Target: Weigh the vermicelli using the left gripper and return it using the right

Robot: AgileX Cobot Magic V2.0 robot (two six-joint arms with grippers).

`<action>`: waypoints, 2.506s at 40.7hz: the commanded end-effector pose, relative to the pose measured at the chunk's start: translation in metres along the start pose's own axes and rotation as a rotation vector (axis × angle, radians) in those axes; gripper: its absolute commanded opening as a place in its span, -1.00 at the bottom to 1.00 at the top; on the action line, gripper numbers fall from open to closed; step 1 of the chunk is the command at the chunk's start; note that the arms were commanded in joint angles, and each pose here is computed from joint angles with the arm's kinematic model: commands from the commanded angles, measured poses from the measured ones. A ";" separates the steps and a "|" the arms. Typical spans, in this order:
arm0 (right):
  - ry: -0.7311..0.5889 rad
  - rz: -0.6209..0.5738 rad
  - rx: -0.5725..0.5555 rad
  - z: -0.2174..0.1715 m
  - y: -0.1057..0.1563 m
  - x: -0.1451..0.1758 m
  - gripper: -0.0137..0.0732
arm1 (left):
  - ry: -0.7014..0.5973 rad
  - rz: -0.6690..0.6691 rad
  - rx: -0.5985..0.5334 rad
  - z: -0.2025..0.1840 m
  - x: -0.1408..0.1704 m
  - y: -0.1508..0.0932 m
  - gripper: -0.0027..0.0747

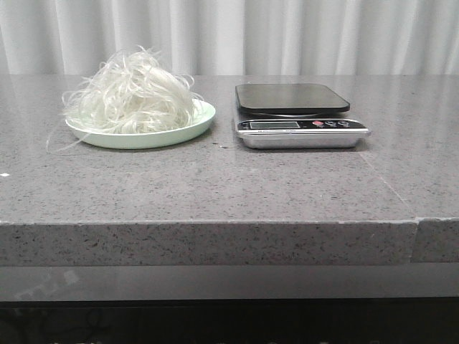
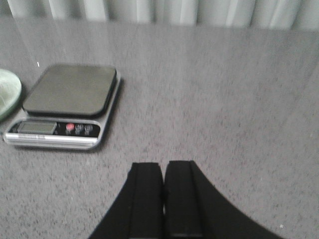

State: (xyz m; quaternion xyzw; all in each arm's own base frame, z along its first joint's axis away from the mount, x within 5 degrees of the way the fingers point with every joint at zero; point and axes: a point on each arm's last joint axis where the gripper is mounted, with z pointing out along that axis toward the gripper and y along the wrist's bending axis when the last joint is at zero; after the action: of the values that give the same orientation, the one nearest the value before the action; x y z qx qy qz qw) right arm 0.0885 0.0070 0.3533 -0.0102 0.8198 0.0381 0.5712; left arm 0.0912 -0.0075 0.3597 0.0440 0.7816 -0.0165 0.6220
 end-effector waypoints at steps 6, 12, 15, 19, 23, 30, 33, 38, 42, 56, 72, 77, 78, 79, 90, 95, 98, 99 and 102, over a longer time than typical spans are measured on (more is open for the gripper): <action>0.043 0.003 0.008 0.024 -0.001 -0.006 -0.32 | 0.027 -0.009 0.005 0.013 -0.007 0.000 -0.56; 0.067 0.002 0.009 0.030 -0.001 -0.005 -0.32 | 0.035 -0.010 0.004 0.018 -0.007 0.000 -0.56; 0.070 0.002 0.010 0.030 -0.001 -0.004 -0.31 | 0.039 -0.010 0.004 0.020 -0.007 0.001 -0.56; 0.074 0.001 0.010 0.031 -0.001 -0.003 -0.19 | 0.055 -0.010 0.005 0.023 -0.005 0.001 -0.55; 0.075 0.001 0.010 0.031 -0.001 -0.003 0.08 | 0.070 -0.011 0.006 0.026 -0.004 0.001 -0.41; 0.075 0.001 0.010 0.031 -0.001 -0.003 0.49 | 0.087 -0.011 0.006 0.030 -0.003 0.001 0.31; 0.075 0.001 0.010 0.031 -0.001 -0.003 0.50 | 0.083 -0.011 0.006 0.030 -0.004 0.001 0.47; 0.075 0.001 0.010 0.031 -0.001 -0.003 0.50 | 0.052 -0.010 0.008 0.031 -0.007 0.000 0.48; 0.075 0.001 0.010 0.031 -0.001 -0.003 0.50 | 0.038 -0.005 0.042 0.038 -0.009 -0.004 0.48; 0.075 0.001 0.010 0.031 -0.001 -0.003 0.50 | 0.134 0.061 0.262 0.100 -0.019 -0.050 0.49; 0.075 0.001 0.010 0.031 -0.001 -0.003 0.50 | 0.179 0.098 0.354 0.187 -0.031 -0.103 0.49; 0.075 0.001 0.010 0.031 -0.001 -0.003 0.50 | 0.211 0.114 0.352 0.216 -0.028 -0.113 0.50; 0.075 0.001 0.010 0.031 -0.001 -0.003 0.50 | 0.216 0.115 0.351 0.221 -0.027 -0.115 0.50; 0.075 0.001 0.010 0.031 -0.001 -0.003 0.50 | 0.222 0.116 0.351 0.227 -0.027 -0.117 0.53; 0.075 0.001 0.010 0.031 -0.001 -0.003 0.50 | 0.263 0.123 0.350 0.271 -0.018 -0.132 0.72; 0.075 0.001 0.010 0.031 -0.001 -0.003 0.50 | 0.291 0.137 0.349 0.282 -0.009 -0.135 0.72; 0.075 0.001 0.010 0.031 -0.001 -0.003 0.50 | 0.304 0.141 0.348 0.286 -0.005 -0.137 0.71; 0.075 0.001 0.010 0.031 -0.001 -0.003 0.50 | 0.309 0.142 0.348 0.288 -0.003 -0.137 0.69; 0.075 0.001 0.010 0.031 -0.001 -0.003 0.50 | 0.323 0.144 0.349 0.288 -0.001 -0.137 0.53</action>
State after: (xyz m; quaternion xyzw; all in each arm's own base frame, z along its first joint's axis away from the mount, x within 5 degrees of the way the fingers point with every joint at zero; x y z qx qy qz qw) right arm 0.1143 0.0088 0.3337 -0.0104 0.8610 0.0345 0.5073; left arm 0.3593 -0.1643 0.2661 0.2114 0.8748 -0.0897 0.4266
